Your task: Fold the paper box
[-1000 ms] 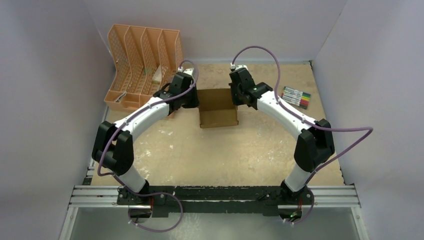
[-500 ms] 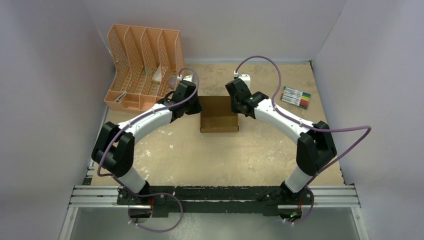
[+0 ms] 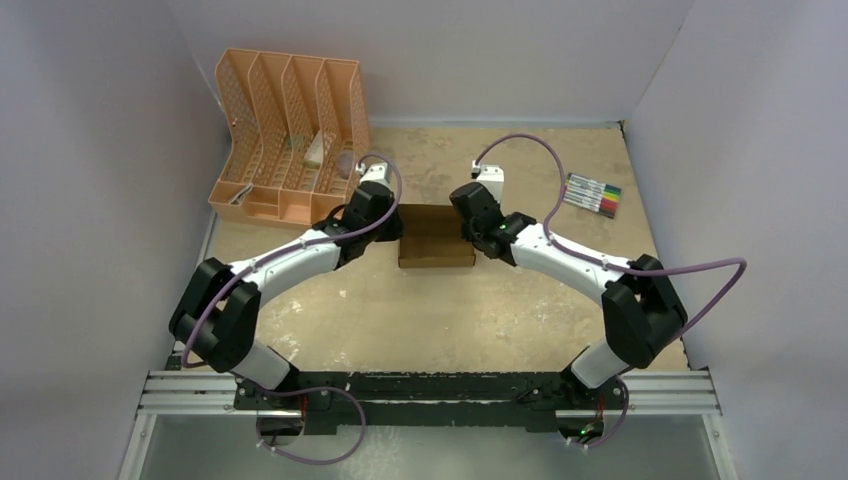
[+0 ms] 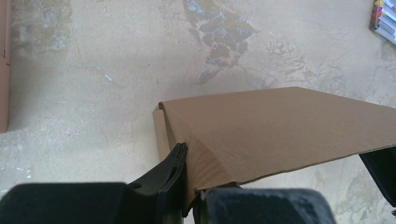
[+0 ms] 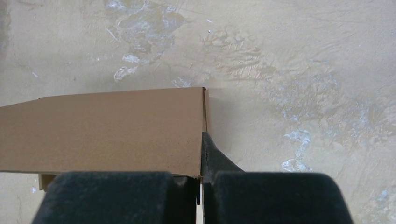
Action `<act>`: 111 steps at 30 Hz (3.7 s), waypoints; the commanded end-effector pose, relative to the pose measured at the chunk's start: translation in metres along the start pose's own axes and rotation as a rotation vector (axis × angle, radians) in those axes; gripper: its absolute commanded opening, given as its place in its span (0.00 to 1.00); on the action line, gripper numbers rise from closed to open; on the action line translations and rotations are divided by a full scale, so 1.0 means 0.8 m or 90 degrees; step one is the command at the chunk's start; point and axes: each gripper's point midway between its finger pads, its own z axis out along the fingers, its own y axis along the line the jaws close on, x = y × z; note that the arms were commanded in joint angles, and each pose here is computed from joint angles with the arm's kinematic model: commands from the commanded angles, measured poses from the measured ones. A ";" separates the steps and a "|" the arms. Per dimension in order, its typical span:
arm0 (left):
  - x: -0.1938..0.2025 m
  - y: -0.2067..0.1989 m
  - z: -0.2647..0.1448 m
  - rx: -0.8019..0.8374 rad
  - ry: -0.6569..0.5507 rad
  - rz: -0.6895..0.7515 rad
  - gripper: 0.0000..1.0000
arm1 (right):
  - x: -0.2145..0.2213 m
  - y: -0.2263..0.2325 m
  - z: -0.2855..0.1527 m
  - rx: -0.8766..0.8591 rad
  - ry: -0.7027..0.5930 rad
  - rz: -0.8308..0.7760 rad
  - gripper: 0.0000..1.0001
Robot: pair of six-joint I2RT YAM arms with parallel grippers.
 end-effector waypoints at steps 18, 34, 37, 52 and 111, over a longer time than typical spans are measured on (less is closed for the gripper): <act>0.062 0.041 -0.018 -0.045 0.015 0.070 0.10 | -0.007 0.002 -0.067 -0.116 -0.055 0.066 0.57; 0.068 0.041 -0.030 -0.054 -0.008 0.090 0.11 | -0.091 0.018 -0.150 -0.226 -0.113 0.097 0.78; 0.067 0.041 -0.032 -0.055 -0.015 0.092 0.11 | -0.112 0.028 -0.151 -0.226 -0.115 0.084 0.77; 0.061 0.039 -0.050 -0.048 -0.045 0.047 0.28 | -0.032 0.087 -0.064 -0.247 0.047 -0.055 0.65; 0.151 0.102 -0.119 -0.129 -0.001 -0.435 0.23 | 0.041 0.167 -0.164 -0.491 0.075 -0.191 0.53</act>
